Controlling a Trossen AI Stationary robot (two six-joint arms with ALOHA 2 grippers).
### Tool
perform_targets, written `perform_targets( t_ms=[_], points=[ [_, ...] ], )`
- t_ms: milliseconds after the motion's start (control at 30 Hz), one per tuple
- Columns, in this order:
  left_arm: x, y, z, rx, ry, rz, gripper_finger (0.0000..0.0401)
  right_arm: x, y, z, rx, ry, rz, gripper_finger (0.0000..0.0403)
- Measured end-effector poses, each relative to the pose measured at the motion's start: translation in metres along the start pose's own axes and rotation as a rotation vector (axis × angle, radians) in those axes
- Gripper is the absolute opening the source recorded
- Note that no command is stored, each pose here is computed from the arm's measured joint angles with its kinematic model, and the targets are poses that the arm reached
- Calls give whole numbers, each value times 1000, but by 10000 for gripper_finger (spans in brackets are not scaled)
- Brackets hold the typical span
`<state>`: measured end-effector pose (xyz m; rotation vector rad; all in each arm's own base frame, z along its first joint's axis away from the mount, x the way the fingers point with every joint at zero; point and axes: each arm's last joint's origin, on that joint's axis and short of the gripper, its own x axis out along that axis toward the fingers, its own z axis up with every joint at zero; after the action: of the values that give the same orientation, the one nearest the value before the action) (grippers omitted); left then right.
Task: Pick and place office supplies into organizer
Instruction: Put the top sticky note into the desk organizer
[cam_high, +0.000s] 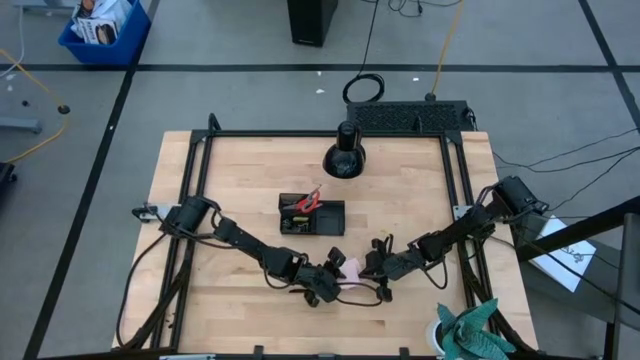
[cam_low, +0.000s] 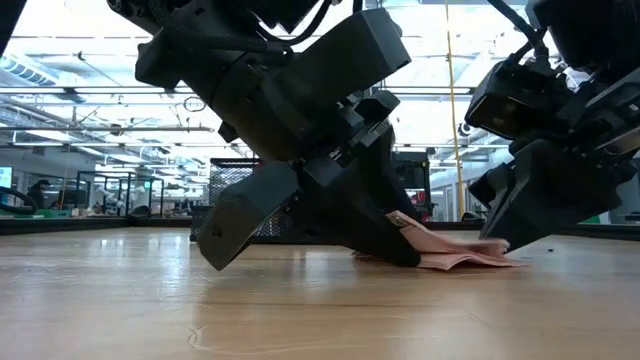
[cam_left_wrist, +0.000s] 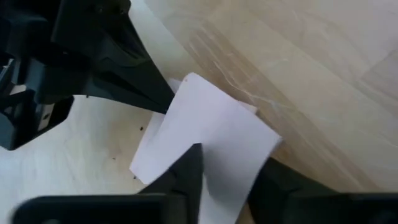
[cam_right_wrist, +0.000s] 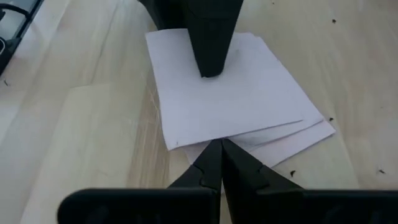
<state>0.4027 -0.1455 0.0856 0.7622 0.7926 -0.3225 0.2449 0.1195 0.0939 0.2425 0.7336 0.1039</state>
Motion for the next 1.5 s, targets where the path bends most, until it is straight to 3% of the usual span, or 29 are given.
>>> perform_targets(
  t_ms=[267, 500, 767, 1033, 1300, 1500],
  points=[
    [-1, -4, 2, -2, -1, 19, 7, 0, 0, 0, -46, -2, 1, 4],
    [-6, 0, 7, -6, 27, 118, 15, -9, 2, 7, -72, -19, 9, 4],
    [-34, 14, 36, 43, 76, 292, 14, -14, 1, 7, -66, 6, -8, 4],
    [-56, 33, 55, -31, 167, 422, 9, -15, 2, 1, -72, 37, -44, 4],
    [-58, 55, 42, -123, 313, 608, 7, -15, 3, 2, -69, 21, -57, 4],
    [-55, 67, 22, -253, 392, 639, 4, -15, 3, 3, -67, 17, -54, 4]
  ],
)
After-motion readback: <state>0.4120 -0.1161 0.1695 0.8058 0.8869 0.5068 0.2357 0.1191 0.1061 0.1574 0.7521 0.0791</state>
